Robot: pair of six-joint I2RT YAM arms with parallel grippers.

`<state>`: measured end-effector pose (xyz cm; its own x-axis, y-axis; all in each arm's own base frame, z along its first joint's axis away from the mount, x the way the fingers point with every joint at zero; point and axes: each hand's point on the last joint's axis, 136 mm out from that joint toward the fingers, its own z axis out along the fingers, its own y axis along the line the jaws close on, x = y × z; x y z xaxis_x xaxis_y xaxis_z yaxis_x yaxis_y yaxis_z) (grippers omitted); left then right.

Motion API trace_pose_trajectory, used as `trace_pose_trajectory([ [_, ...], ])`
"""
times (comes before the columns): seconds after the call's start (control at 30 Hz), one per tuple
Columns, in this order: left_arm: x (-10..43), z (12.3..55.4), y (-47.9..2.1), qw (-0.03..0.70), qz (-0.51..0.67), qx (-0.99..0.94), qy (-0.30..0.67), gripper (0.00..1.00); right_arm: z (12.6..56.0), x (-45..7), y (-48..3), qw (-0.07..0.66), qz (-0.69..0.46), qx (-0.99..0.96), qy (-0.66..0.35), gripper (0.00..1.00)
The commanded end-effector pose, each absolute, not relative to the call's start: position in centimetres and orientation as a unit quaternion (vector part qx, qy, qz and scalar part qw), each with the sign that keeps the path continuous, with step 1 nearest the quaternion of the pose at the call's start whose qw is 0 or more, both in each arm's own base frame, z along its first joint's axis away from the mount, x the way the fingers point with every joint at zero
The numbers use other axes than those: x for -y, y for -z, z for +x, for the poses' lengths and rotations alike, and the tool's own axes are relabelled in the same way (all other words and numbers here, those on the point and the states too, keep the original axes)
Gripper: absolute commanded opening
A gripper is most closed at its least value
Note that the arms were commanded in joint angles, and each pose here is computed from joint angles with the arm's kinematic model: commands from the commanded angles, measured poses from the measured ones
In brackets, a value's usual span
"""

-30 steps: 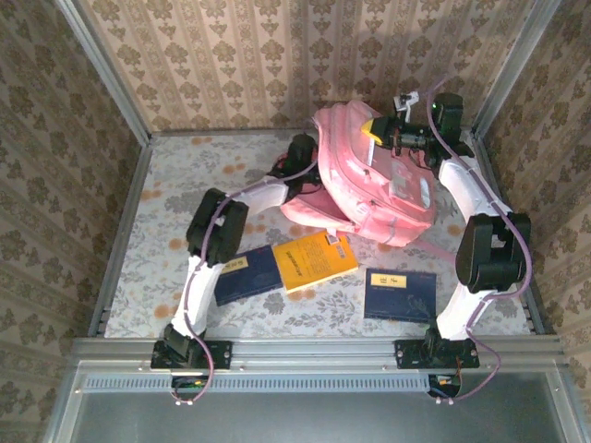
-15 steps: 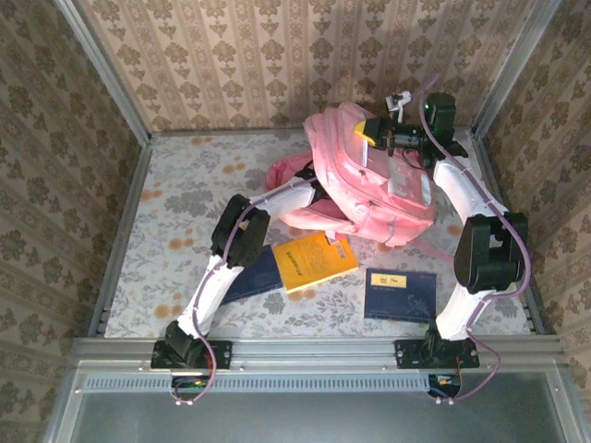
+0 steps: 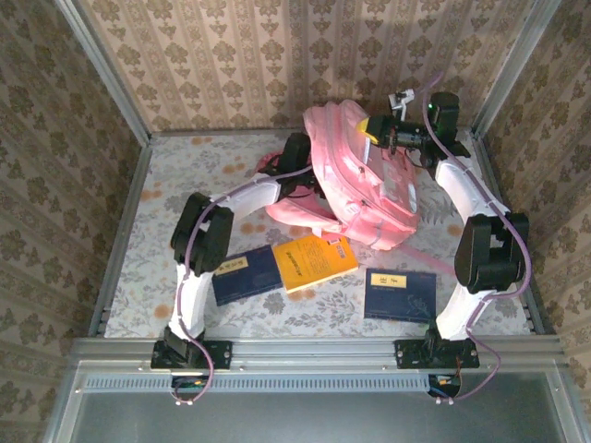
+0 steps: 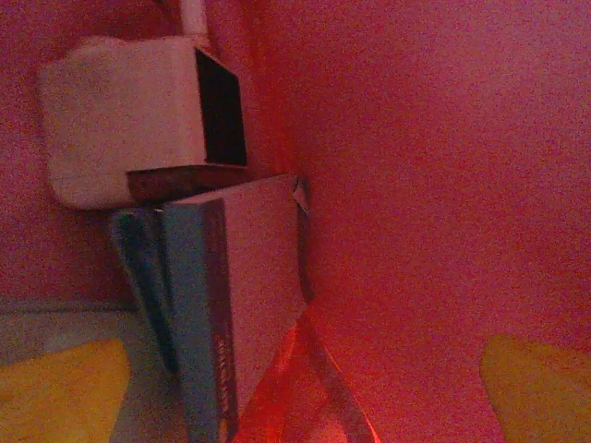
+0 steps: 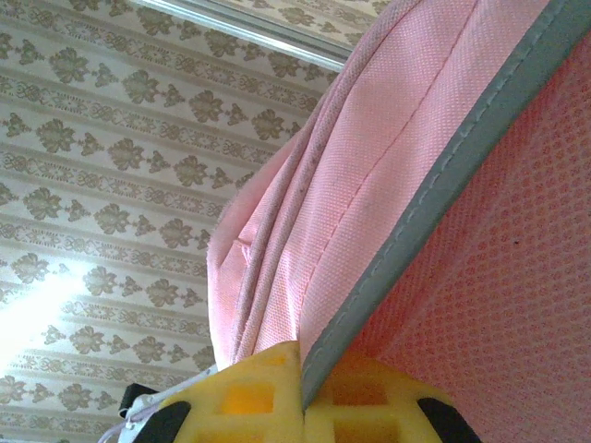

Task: Pack the student bag

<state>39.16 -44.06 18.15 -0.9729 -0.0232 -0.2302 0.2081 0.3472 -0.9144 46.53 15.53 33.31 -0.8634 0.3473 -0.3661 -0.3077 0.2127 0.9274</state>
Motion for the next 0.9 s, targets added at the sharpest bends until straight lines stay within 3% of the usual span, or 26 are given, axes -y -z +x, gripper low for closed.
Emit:
trace_pose_trajectory([
  [0.0,42.8,39.7,-21.7,0.131,0.059,-0.78,0.609,1.0,46.3,-14.8,-35.5,0.314,-0.013,-0.725,-0.613,0.0],
  [0.37,38.5,39.7,-22.5,0.151,0.03,-0.796,0.585,1.0,46.3,-14.5,-34.6,0.317,-0.005,-0.74,-0.594,0.0],
  [0.87,24.8,38.8,-22.5,0.203,-0.042,-0.862,0.462,1.0,47.5,-12.1,-30.9,0.338,0.027,-0.806,-0.486,0.0],
])
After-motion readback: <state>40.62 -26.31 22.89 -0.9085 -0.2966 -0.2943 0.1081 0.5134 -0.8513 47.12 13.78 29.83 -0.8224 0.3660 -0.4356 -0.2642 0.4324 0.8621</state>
